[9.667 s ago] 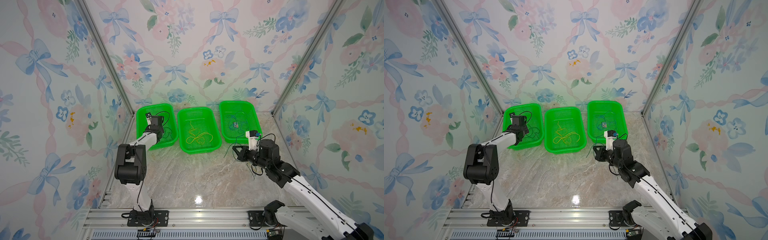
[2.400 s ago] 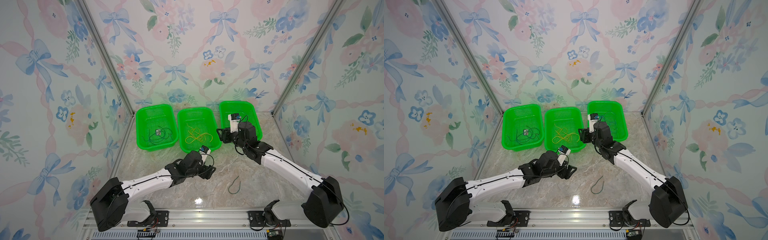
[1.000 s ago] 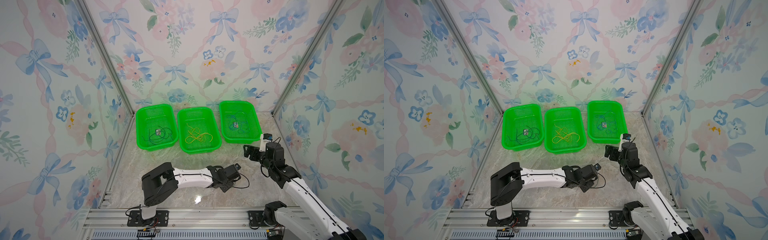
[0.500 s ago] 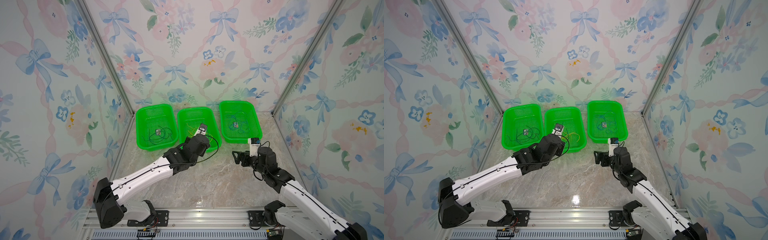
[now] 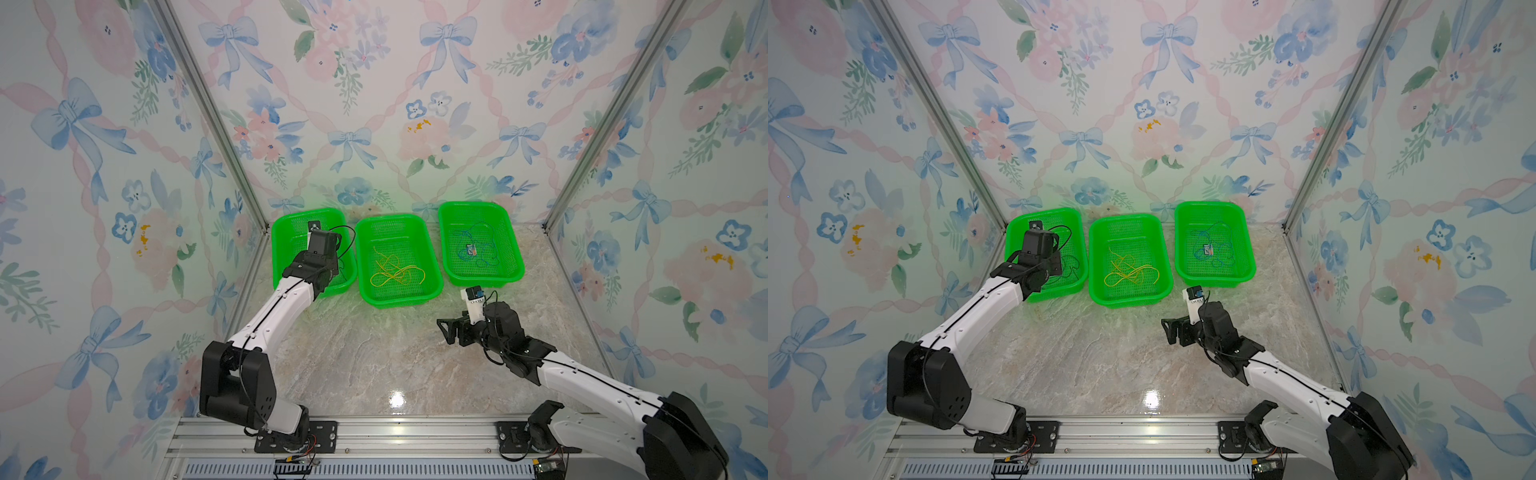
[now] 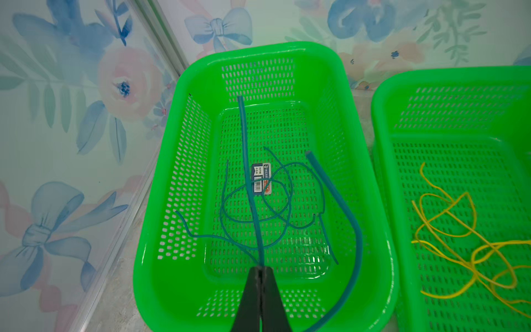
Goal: Untangle and sort cables by color
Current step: Place the cable in the bin, then reset both arms
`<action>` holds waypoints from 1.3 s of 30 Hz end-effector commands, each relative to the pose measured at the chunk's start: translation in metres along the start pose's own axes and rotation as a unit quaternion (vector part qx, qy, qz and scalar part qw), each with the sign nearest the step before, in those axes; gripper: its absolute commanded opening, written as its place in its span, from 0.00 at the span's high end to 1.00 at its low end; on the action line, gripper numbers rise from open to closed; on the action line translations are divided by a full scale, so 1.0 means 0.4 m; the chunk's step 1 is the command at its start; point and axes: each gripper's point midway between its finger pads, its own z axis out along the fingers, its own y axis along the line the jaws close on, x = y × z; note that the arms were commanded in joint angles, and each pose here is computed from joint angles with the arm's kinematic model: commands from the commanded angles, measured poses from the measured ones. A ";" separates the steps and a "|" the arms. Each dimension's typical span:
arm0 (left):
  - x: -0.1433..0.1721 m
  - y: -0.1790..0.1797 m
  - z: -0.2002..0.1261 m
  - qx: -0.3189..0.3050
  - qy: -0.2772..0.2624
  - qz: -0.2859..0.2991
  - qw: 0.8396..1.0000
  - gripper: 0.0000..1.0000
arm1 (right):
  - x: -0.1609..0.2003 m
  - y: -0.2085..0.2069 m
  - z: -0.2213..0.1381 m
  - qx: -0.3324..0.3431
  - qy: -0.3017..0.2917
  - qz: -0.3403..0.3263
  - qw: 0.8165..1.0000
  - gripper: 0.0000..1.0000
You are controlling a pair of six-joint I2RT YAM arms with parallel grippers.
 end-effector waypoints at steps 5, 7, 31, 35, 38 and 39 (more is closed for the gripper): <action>0.042 -0.006 0.188 0.014 0.064 -0.062 0.996 1.00 | -0.053 0.060 0.007 -0.028 -0.010 -0.026 0.999 0.01; 0.054 -0.006 0.233 0.013 0.077 -0.068 0.995 1.00 | -0.051 0.062 0.003 -0.029 -0.009 -0.027 0.999 0.01; -0.035 0.078 -0.269 0.057 -0.245 -0.140 0.958 0.02 | -0.152 -0.163 -0.220 0.215 -0.233 -0.149 0.937 0.01; 0.069 0.108 -0.340 0.122 -0.340 -0.142 0.922 0.02 | -0.134 -0.264 -0.268 0.282 -0.263 -0.112 0.916 0.01; 0.146 0.114 -0.343 0.116 -0.387 -0.067 0.912 0.02 | -0.122 -0.348 -0.298 0.327 -0.270 -0.061 0.904 0.01; 0.164 0.100 -0.339 0.116 -0.396 -0.019 0.911 0.02 | -0.118 -0.372 -0.305 0.339 -0.271 -0.049 0.899 0.01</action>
